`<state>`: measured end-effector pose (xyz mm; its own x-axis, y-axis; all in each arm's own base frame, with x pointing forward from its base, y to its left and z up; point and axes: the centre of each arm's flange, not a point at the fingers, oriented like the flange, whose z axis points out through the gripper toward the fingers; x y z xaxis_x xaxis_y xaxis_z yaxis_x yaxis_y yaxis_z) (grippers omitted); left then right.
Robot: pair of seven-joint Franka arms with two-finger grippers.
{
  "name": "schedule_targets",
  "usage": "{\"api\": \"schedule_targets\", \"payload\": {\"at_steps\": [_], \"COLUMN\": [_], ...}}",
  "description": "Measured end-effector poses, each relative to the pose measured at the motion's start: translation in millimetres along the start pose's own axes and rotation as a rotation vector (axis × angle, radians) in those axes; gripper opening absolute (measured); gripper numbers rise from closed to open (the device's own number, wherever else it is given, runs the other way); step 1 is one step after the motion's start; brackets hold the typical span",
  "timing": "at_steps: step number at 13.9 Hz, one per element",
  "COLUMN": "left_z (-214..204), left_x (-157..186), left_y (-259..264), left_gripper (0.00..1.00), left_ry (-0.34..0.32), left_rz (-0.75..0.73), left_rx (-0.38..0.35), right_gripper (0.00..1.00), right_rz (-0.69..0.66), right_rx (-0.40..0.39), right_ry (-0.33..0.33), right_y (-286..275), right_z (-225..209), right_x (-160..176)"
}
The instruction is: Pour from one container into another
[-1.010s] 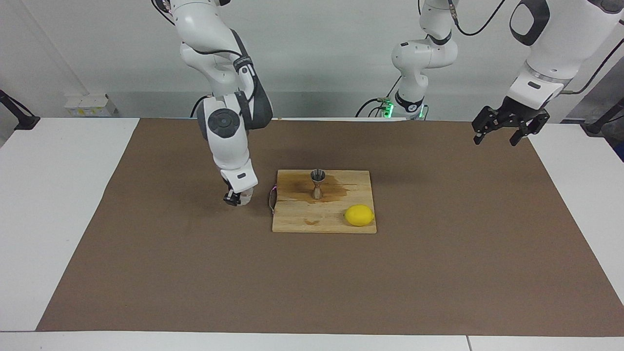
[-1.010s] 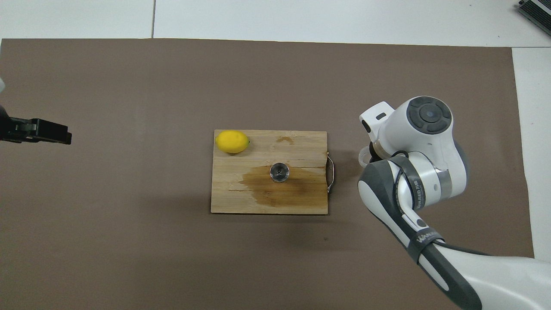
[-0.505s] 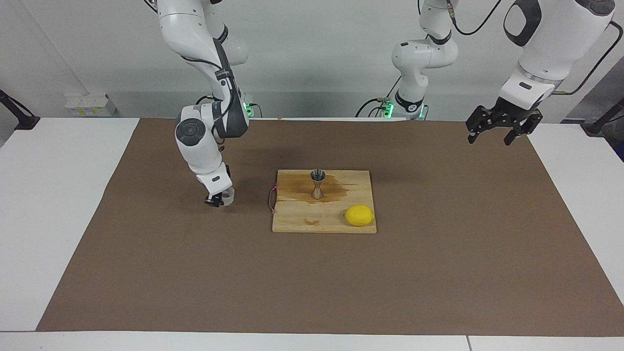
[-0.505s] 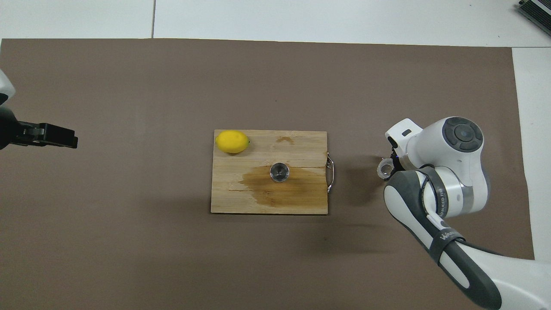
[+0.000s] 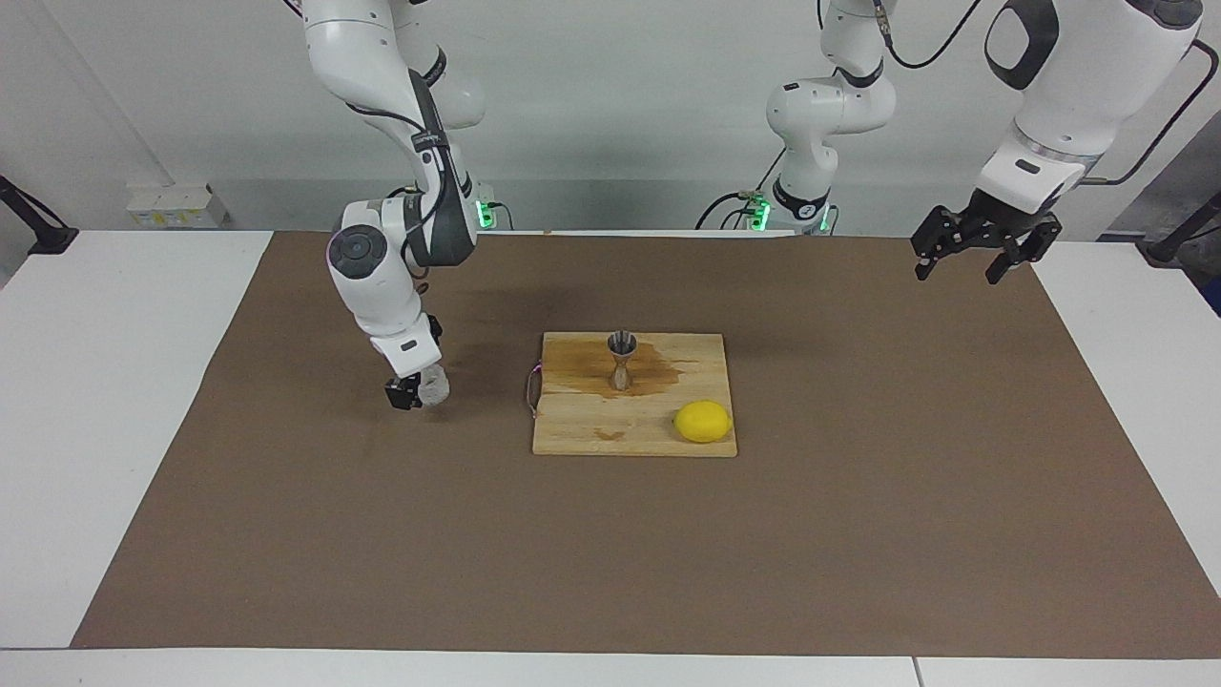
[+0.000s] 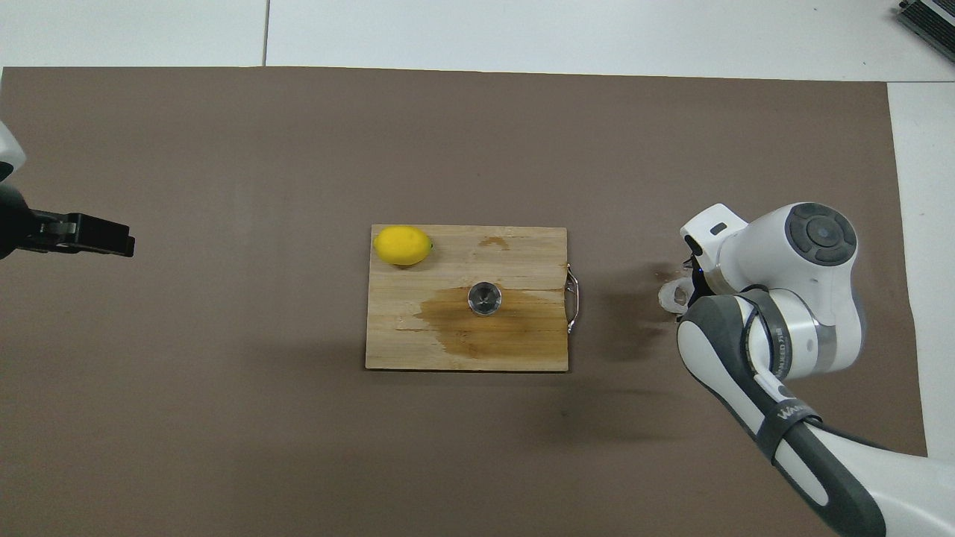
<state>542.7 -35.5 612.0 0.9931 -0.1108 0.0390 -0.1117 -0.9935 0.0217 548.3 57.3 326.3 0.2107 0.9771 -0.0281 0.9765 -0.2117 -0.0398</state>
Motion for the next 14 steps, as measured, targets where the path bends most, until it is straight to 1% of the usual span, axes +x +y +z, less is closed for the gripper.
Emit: {"api": "schedule_targets", "payload": {"at_steps": [3,6,8,10,12,14], "left_z": [0.0,0.0,0.0,0.0,0.0,0.0], "left_x": [0.0,0.0,0.0,0.0,0.0,0.0], "left_y": [0.0,0.0,-0.1,-0.1,-0.1,-0.1], "left_gripper": [1.00,1.00,1.00,1.00,1.00,1.00], "left_ry": [0.000,0.000,0.000,0.000,0.000,0.000], "left_rz": [0.000,0.000,0.000,0.000,0.000,0.000], "left_rx": [0.000,0.000,0.000,0.000,0.000,0.000], "right_gripper": [1.00,1.00,1.00,1.00,1.00,1.00], "right_rz": [0.054,0.096,0.157,0.269,0.379,0.556], "right_rx": [-0.032,-0.110,-0.118,-0.152,-0.191,-0.213], "right_ry": [0.005,0.032,0.038,0.065,0.104,0.150], "right_y": [4.2,12.3,15.9,21.9,22.9,22.0], "right_z": [-46.4,-110.5,-140.4,-170.2,-195.7,-218.1], "right_x": [1.0,7.2,8.8,13.0,27.4,40.2]}}
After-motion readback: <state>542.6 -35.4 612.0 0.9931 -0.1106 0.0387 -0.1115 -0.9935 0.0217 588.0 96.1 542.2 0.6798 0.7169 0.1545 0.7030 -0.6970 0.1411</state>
